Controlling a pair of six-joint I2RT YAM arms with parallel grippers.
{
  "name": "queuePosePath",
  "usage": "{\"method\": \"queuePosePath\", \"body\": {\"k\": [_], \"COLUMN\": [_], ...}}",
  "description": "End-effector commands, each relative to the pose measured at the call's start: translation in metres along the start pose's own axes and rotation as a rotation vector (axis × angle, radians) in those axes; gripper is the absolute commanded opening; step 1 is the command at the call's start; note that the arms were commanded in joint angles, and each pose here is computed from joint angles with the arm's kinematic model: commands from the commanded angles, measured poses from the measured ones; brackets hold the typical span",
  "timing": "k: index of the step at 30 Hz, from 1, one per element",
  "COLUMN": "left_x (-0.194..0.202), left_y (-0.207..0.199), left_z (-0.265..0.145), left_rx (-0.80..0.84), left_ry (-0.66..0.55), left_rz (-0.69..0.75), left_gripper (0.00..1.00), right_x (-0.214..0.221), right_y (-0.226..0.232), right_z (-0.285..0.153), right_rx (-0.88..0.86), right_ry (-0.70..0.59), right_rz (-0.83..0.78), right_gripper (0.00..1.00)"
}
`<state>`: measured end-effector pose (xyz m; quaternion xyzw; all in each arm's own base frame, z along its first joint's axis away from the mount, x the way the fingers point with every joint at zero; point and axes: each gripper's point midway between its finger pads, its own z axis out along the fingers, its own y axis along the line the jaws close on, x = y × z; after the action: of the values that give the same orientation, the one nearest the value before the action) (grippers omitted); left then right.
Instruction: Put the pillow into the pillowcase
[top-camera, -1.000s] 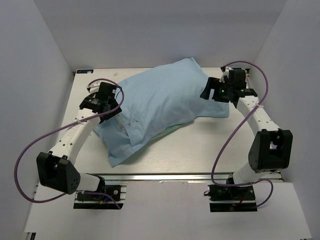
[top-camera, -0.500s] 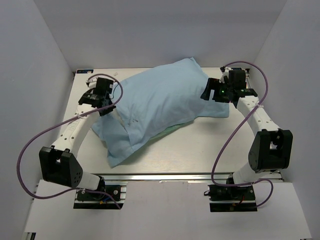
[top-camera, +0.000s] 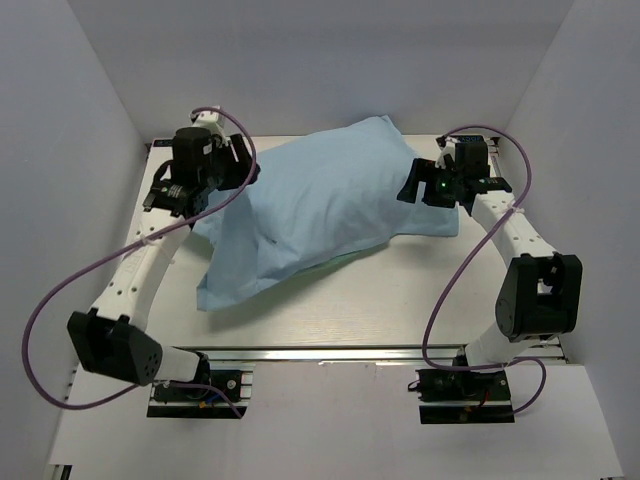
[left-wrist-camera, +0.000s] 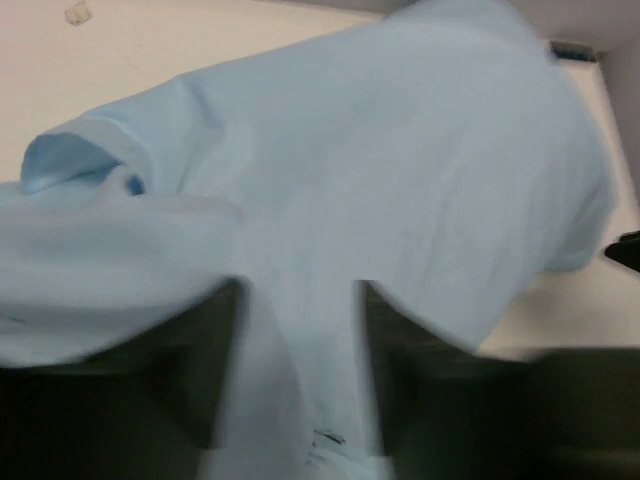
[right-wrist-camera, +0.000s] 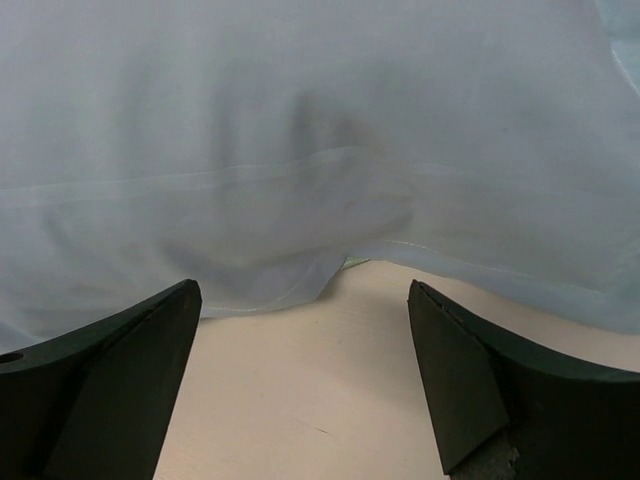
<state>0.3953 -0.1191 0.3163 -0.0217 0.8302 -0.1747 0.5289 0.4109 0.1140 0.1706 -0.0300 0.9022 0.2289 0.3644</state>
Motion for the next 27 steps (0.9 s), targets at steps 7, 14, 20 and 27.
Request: {"method": "queuePosePath", "body": {"k": [7, 14, 20, 27], "left_x": [0.041, -0.004, -0.001, 0.078], "left_y": [0.037, 0.024, 0.015, 0.006], "left_z": [0.000, -0.010, 0.019, 0.103], "left_rx": [-0.201, -0.175, -0.112, 0.061], "left_ry": [0.160, 0.049, 0.074, 0.266], "left_rz": [-0.045, -0.049, -0.019, -0.031], "left_gripper": [0.98, 0.98, 0.98, 0.98], "right_x": [-0.034, -0.077, -0.087, -0.061], "right_y": [-0.011, -0.026, -0.038, -0.095], "right_z": [-0.006, -0.022, -0.012, -0.013], "right_rx": [0.081, 0.122, 0.133, 0.217], "right_ry": [-0.060, -0.161, -0.140, -0.118], "right_rz": [0.005, 0.012, 0.002, 0.119], "right_gripper": [0.89, 0.89, 0.89, 0.89]}}
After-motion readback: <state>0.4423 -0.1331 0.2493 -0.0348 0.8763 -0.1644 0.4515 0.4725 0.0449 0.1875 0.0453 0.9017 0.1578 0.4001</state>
